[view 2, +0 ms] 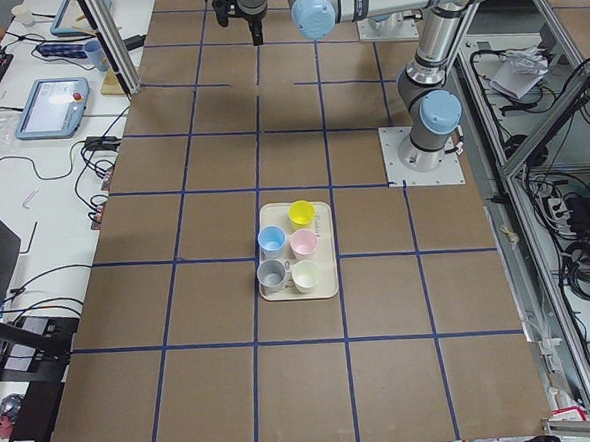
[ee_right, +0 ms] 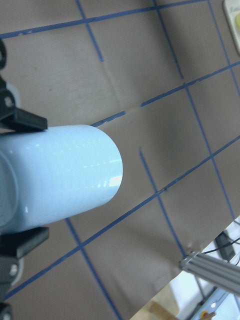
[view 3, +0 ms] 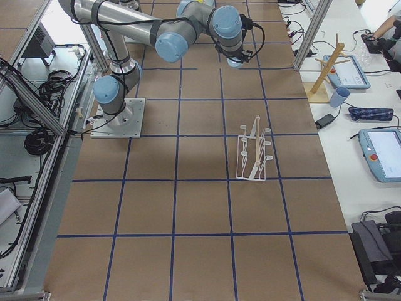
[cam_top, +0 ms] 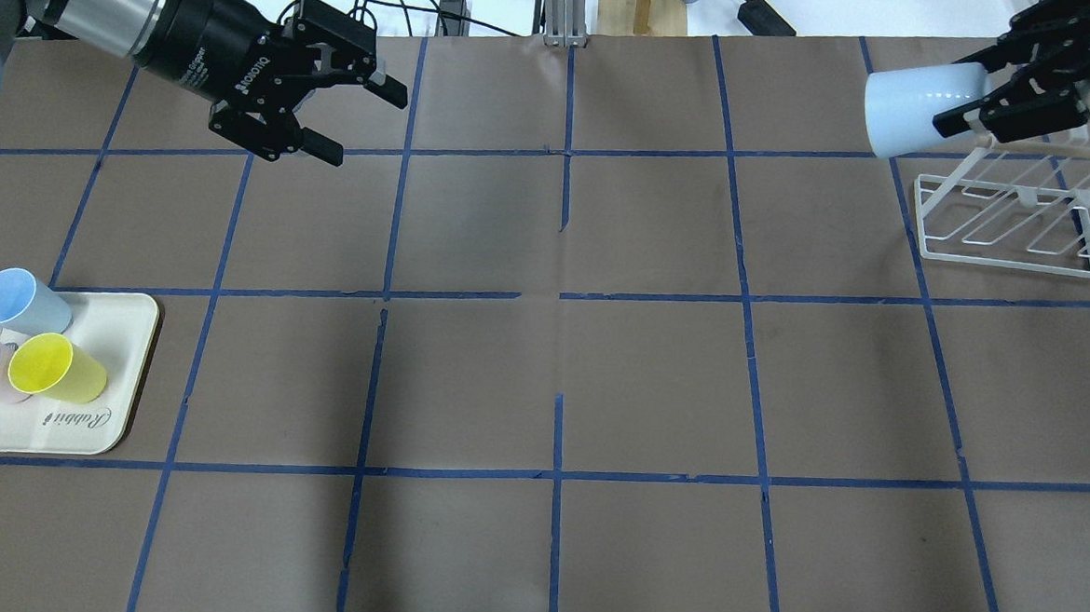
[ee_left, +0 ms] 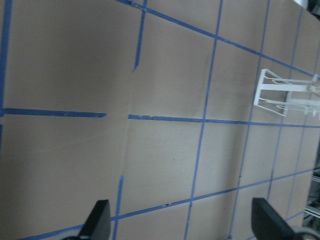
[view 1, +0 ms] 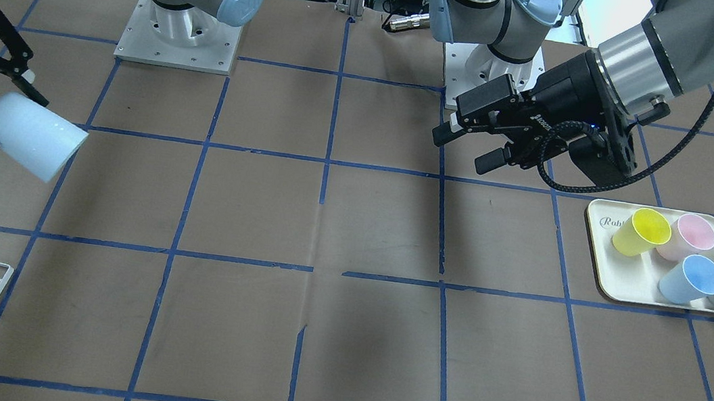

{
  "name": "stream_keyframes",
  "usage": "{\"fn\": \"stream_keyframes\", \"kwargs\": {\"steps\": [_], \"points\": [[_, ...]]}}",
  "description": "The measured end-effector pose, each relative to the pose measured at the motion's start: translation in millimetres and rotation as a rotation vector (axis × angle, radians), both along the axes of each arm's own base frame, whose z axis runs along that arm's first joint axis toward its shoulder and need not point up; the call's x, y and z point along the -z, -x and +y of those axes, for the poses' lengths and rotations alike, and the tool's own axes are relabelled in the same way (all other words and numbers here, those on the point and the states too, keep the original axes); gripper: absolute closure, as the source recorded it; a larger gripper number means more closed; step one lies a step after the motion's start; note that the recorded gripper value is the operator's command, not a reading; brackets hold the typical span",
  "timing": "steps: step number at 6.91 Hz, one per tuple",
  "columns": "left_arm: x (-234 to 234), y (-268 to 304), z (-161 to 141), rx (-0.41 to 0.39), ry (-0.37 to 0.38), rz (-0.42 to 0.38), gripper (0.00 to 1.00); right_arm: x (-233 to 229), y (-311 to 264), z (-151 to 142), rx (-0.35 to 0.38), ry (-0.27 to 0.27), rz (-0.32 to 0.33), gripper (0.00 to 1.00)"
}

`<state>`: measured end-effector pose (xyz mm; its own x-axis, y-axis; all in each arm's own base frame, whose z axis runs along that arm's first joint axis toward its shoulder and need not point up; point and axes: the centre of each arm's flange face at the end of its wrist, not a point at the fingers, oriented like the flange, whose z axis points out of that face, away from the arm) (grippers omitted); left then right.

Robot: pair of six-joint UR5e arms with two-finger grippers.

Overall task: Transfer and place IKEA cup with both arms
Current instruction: 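Lift the cup off the rack with the right gripper while the left approaches, then carry the cup toward the left gripper while the left gripper reaches to its rim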

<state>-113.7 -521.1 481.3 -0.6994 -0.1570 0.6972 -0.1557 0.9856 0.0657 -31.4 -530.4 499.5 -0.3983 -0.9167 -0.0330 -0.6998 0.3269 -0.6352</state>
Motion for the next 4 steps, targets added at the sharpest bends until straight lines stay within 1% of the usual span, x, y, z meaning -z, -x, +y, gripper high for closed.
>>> {"fn": "stream_keyframes", "kwargs": {"steps": [2,3,4], "points": [[8.8,-3.8,2.2,-0.066,-0.042,0.229,0.00,-7.7,-68.5,-0.9,-0.098,0.032,-0.157,0.86],[15.7,-7.1,3.1,-0.102,-0.055,0.336,0.00,-9.3,-98.9,1.0,-0.150,0.046,-0.211,0.86],[22.9,-10.4,3.3,-0.140,-0.066,0.444,0.00,-10.4,-123.4,3.7,-0.201,0.064,-0.246,0.86]]}}
